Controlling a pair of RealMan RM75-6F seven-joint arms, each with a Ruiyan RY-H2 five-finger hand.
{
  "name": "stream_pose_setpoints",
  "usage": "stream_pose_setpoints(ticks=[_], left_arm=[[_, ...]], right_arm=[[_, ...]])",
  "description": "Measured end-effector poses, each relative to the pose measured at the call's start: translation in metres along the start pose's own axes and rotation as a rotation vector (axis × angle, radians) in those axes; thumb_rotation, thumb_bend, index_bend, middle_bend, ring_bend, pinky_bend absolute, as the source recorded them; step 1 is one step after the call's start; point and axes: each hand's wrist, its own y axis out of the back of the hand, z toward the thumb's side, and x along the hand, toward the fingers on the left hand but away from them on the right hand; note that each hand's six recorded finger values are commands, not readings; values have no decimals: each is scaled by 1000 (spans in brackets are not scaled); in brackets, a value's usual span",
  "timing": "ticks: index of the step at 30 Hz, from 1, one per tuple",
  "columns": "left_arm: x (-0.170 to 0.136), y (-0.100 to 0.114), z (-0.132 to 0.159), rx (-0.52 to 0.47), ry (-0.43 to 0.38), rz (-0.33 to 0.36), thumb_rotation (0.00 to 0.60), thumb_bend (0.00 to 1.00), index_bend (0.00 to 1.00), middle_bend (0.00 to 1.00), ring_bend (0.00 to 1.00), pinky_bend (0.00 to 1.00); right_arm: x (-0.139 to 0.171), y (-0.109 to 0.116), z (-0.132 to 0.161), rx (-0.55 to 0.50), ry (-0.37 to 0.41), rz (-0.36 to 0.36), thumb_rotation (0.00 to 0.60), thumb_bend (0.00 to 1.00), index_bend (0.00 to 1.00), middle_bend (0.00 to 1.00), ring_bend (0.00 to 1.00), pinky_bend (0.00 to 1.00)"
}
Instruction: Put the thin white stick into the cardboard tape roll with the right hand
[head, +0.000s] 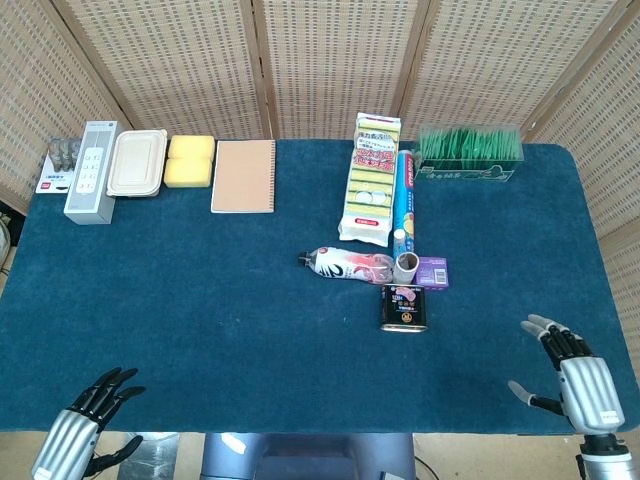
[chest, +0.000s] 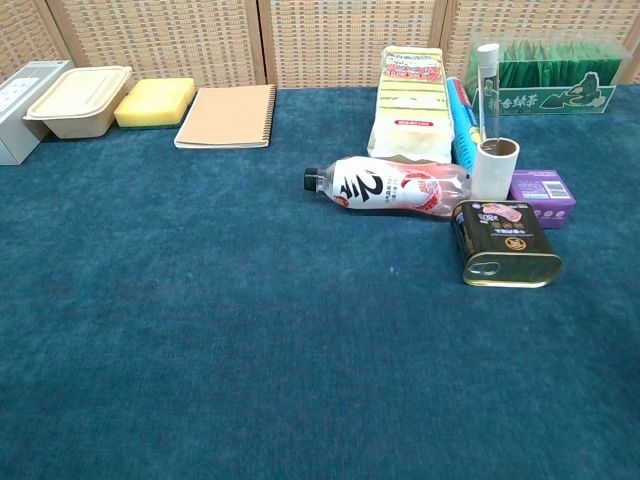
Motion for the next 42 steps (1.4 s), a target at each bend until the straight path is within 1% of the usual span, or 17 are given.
stream_pose_setpoints(ticks=[4,7,11,18,22,26,32,37,42], left_arm=[[0,1,0,-3,3,3,600,182,235,146,104,257],[0,1,-1,-7,11,8,600,181,235,146,104,257],[-2,0,-3,-15,25,9,600,182,235,146,105,258],[-4,0,-3,-22,38,17,600,181,235,146,105,257],[-4,-1,-2,-22,46,21,600,182,235,146,105,258],[-3,-2,-1,-20,49,17,600,180,235,146,104,257],[-3,-3,1,-21,49,17,600,181,235,146,104,257],[-3,-3,0,-18,54,17,600,181,235,146,105,257],[-3,-1,-3,-22,66,23,600,181,235,146,105,257]], right_arm=[[-13,-2,8,-5,1,-32,547,188,212,215,223,302],[-28,-7,18,-52,-1,-44,551,187,223,233,247,325],[-49,-19,31,-151,-9,-38,548,188,236,253,274,340],[-74,-37,48,-209,-5,-11,546,188,243,269,296,351],[-88,-44,58,-223,7,7,545,191,245,270,296,352],[-110,-52,71,-232,15,28,539,196,250,270,296,352],[-141,-62,90,-229,21,39,544,200,259,273,297,352],[-157,-69,96,-206,15,52,545,200,263,280,302,352],[-172,-74,100,-206,7,50,544,219,307,314,332,367]])
